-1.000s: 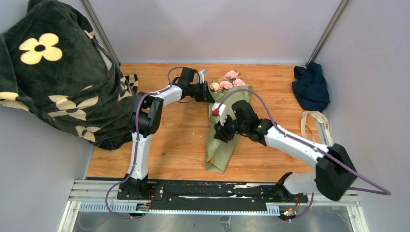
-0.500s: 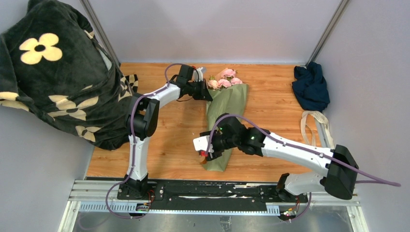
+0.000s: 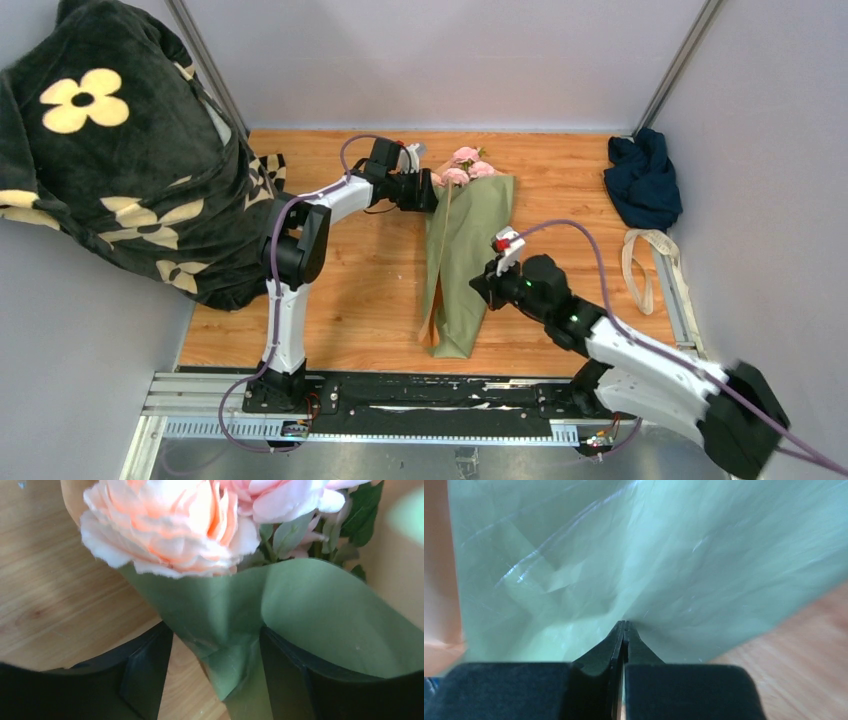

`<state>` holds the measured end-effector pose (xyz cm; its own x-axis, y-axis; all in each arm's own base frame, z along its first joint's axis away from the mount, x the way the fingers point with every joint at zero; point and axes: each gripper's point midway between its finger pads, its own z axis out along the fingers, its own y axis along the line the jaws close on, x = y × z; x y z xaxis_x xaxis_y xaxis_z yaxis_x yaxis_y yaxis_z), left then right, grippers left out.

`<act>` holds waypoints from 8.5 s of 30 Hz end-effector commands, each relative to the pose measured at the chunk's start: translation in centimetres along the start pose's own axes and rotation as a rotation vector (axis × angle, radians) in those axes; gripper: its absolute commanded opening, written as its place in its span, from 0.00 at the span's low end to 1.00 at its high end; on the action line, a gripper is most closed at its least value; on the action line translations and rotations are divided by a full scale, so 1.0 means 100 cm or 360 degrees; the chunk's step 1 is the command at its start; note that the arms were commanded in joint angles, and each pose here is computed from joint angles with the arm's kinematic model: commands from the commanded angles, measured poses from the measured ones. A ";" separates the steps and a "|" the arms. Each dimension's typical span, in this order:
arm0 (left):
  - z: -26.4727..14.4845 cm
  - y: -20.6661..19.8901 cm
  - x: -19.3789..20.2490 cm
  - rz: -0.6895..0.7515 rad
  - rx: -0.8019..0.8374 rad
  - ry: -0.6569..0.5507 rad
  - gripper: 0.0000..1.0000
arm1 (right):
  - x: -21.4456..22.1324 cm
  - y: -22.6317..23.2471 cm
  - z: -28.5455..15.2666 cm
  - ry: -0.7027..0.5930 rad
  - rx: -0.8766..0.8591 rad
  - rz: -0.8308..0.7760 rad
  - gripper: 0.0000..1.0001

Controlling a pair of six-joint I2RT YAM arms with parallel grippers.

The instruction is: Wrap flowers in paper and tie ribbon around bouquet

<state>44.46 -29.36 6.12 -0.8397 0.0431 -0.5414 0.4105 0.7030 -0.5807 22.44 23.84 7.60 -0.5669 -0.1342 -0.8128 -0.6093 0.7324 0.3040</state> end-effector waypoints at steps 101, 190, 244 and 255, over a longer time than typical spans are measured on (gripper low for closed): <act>0.035 -0.138 0.212 0.1933 -0.0013 0.0915 0.00 | -0.057 -0.139 0.017 0.0091 0.0118 0.0972 0.26; -0.025 -0.139 0.337 0.2790 0.0216 0.1250 0.55 | -0.040 -0.207 -0.027 0.0347 0.0752 0.0753 0.47; -0.036 -0.135 0.350 0.2700 0.0308 0.1369 0.60 | -0.052 -0.103 0.035 0.0303 0.0479 0.0183 0.90; -0.038 -0.125 0.354 0.2720 0.0314 0.1422 0.60 | -0.015 -0.103 0.075 0.0386 0.0015 0.0435 0.54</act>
<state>10.31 -39.87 2.02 0.5522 0.7850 -0.2807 0.8304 -0.4879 0.2692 35.57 20.05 3.81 -0.7680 -0.0857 -0.6347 -0.3892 0.8495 0.3562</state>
